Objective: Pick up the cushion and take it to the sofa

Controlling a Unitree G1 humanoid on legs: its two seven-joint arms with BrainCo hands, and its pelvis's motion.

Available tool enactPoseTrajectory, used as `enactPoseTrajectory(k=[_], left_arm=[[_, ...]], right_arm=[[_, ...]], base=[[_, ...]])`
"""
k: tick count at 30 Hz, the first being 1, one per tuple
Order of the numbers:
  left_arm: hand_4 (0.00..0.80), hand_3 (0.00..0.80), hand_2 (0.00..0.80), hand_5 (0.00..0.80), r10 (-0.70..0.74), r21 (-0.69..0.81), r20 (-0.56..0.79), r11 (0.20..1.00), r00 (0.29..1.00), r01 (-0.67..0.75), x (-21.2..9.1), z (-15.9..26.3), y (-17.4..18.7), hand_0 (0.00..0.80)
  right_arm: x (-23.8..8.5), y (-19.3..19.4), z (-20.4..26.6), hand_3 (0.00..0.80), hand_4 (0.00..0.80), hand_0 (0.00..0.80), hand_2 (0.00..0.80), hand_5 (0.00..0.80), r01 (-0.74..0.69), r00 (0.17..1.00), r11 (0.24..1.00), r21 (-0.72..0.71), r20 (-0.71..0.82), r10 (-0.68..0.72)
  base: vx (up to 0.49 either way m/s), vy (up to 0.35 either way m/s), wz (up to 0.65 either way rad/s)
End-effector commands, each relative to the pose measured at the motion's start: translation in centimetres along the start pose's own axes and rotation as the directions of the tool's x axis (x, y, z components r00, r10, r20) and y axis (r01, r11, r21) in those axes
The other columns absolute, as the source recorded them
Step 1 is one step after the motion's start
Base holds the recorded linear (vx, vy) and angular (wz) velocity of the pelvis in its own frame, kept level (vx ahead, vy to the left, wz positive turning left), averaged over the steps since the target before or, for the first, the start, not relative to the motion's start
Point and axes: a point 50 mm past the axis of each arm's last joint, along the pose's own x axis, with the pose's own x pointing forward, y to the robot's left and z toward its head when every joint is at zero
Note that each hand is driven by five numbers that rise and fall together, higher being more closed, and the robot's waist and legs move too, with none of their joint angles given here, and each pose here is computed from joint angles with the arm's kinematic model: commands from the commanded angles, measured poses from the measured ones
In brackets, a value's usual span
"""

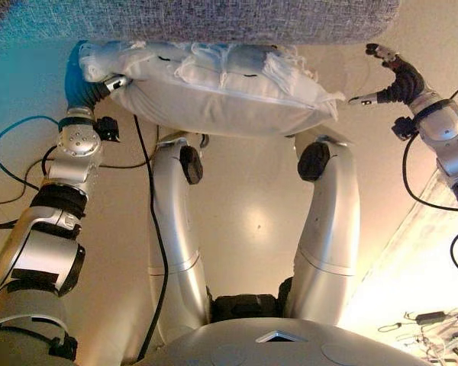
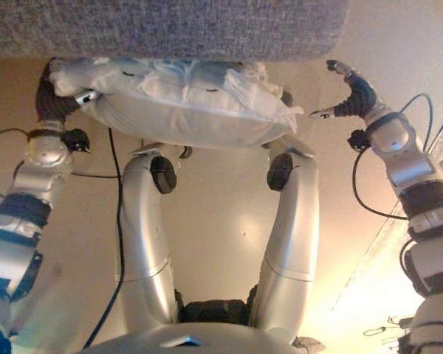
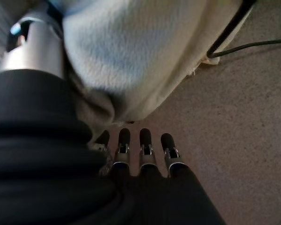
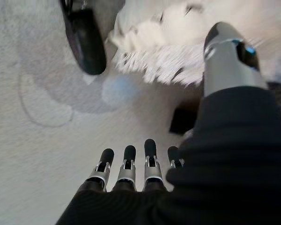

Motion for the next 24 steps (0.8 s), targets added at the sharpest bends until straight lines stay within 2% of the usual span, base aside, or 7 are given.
enactPoseTrajectory(k=[1, 4, 13, 15, 19, 24], left_arm=[[0.0, 0.0, 0.0, 0.0, 0.01, -0.058, -0.038, 0.998, 0.999, -0.012, -1.1, -1.4, 0.1, 0.0], [0.0, 0.0, 0.0, 0.0, 0.001, -0.049, -0.046, 0.999, 0.999, -0.003, -1.5, -1.7, 0.1, 0.0], [0.0, 0.0, 0.0, 0.0, -0.018, -0.069, -0.059, 0.998, 0.998, 0.014, -2.3, -2.2, 0.2, 0.0], [0.0, 0.0, 0.0, 0.0, -0.036, -0.087, -0.048, 0.996, 0.998, 0.032, -2.5, -2.2, -0.3, 0.0], [0.0, 0.0, 0.0, 0.0, -0.041, -0.127, -0.048, 0.991, 0.998, 0.035, -2.9, -2.2, -1.0, 0.0], [0.0, 0.0, 0.0, 0.0, -0.071, -0.166, -0.044, 0.984, 0.997, 0.063, -3.2, -2.3, -2.0, 0.0]], right_arm=[[-1.2, 0.3, 0.0, 0.0, 0.0, 0.0, 0.0, 0.0, -0.187, 0.982, 0.98, -0.062, -0.013, 0.187], [-1.4, 0.8, -0.2, 0.0, 0.0, 0.0, 0.0, 0.0, -0.293, 0.956, 0.949, -0.119, -0.065, 0.287], [-1.7, 0.8, 0.8, 0.0, 0.0, 0.0, 0.0, 0.0, -0.322, 0.947, 0.939, -0.125, -0.029, 0.321], [-1.7, 1.2, 1.8, 0.0, 0.0, 0.0, 0.0, 0.0, -0.353, 0.933, 0.933, -0.072, 0.04, 0.357], [-1.6, 2.5, 2.8, 0.0, 0.0, 0.0, 0.0, 0.0, -0.443, 0.888, 0.891, -0.101, 0.084, 0.451], [-1.1, 3.9, 4.1, 0.0, 0.0, 0.0, 0.0, 0.0, -0.431, 0.883, 0.899, -0.077, 0.17, 0.438]], base=[[-0.036, -0.002, 0.07], [0.033, -0.02, 0.03], [0.015, -0.006, -0.01], [0.001, 0.013, 0.05], [0.0, 0.0, 0.0], [-0.002, 0.015, 0.04]])
